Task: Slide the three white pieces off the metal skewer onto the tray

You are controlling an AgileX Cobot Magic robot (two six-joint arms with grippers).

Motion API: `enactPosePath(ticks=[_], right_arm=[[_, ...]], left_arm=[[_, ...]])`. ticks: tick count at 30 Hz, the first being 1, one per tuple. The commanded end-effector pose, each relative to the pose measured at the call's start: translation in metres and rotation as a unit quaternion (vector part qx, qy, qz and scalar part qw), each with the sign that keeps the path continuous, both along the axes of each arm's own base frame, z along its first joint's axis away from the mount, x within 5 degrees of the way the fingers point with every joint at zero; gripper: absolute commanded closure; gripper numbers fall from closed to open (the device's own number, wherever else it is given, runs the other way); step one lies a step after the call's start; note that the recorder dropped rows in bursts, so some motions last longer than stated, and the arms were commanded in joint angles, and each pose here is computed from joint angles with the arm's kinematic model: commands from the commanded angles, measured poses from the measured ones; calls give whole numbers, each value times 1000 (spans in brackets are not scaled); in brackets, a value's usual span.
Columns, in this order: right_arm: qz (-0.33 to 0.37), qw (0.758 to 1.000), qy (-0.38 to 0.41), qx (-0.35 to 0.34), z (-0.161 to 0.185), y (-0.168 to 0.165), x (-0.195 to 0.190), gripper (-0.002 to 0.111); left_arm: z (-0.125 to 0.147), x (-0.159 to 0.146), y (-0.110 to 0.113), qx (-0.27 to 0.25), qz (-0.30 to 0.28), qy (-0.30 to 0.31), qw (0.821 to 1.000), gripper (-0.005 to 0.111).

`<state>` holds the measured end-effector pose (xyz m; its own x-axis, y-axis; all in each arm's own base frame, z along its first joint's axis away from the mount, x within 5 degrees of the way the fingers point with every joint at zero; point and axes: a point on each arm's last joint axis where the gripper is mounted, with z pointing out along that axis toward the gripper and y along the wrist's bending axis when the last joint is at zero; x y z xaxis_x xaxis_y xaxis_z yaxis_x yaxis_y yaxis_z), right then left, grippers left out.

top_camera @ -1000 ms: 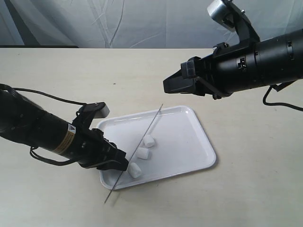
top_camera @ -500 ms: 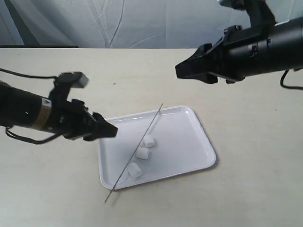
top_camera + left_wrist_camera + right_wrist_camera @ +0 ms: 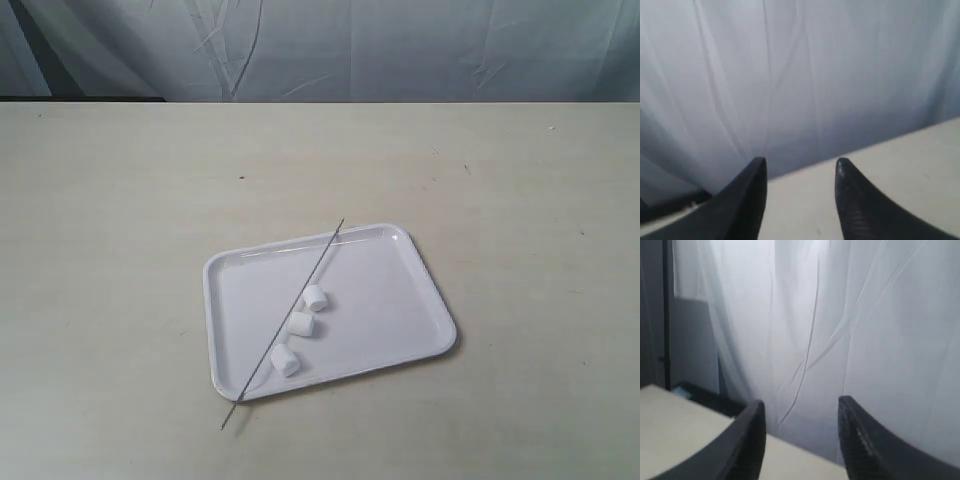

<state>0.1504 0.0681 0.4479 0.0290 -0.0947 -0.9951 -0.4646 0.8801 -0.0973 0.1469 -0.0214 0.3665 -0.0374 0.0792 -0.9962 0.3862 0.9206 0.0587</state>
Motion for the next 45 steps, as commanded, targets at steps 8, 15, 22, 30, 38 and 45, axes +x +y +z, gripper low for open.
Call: enactPosePath(ticks=[8,15,22,30,38,45], right_arm=[[-31,999,-14,6,-56,-18,-33,64],[-17,1000,19,-5,-66,-17,-36,64],[-17,1000,19,-5,-66,-17,-36,64],[-11,1000,15,-3,-65,-17,-41,64],[-12,997,-65,27,-48,-34,-87,64],[-59,977,-192,64,-39,-60,-157,64]], left_arm=[[3,-100,-6,6,91,-191,977,65],[-1,-109,-8,33,85,-203,975,65],[-1,-109,-9,32,81,-204,975,65],[-1,-109,-9,32,82,-205,975,65],[0,-136,-14,41,82,-258,962,65],[-32,-137,-14,38,82,-247,965,65]])
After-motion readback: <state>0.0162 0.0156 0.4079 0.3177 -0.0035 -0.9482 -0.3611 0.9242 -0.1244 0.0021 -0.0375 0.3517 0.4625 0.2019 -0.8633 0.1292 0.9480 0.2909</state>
